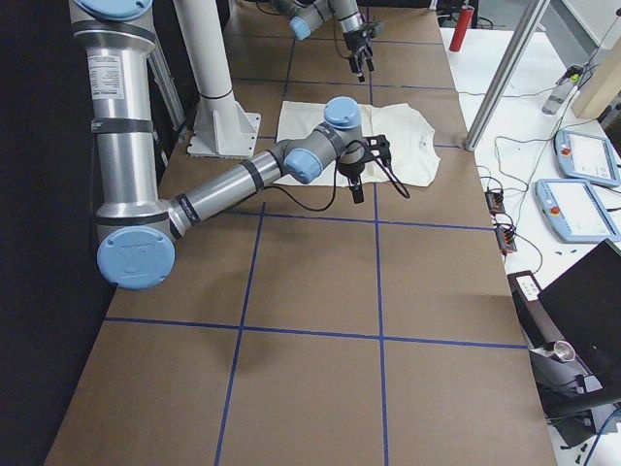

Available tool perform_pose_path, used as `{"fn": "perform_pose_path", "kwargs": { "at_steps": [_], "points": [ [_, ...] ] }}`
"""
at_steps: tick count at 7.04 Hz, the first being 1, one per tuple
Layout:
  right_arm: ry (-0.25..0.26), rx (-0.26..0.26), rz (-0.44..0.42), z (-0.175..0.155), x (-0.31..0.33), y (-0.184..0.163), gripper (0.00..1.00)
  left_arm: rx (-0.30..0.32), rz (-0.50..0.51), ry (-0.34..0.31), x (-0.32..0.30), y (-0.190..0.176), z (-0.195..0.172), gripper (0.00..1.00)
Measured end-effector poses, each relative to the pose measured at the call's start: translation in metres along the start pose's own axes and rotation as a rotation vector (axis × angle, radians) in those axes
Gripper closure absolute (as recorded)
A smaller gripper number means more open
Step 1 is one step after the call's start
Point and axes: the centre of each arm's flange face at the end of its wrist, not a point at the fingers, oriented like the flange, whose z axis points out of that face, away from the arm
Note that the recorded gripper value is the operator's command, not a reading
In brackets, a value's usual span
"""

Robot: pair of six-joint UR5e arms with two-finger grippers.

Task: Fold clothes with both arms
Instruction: 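Lower both grippers toward the bottom hem corners of the shirt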

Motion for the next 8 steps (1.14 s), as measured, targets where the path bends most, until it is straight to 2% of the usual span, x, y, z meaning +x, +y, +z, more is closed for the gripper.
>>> {"fn": "perform_pose_path", "kwargs": {
  "at_steps": [2,3,4,5,7,8],
  "points": [
    [0.015,0.014,0.119,0.016,-0.073,0.060,0.03,-0.042,-0.137,0.023,-0.038,0.059,-0.042,0.02],
    [0.016,0.010,0.193,0.018,-0.099,0.095,0.04,-0.063,-0.229,0.032,-0.045,0.086,-0.056,0.12],
    [0.019,0.008,0.273,0.019,-0.120,0.128,0.06,-0.081,-0.319,0.041,-0.042,0.118,-0.061,0.26],
    [0.022,0.024,0.345,0.024,-0.142,0.157,0.10,-0.084,-0.411,0.050,-0.033,0.154,-0.056,0.34],
    [0.004,0.068,0.455,0.036,-0.181,0.202,0.09,-0.121,-0.567,0.027,-0.013,0.233,-0.037,0.36],
    [-0.009,0.085,0.473,0.039,-0.194,0.214,0.09,-0.135,-0.604,-0.005,-0.005,0.268,-0.028,0.37]
  ]
}}
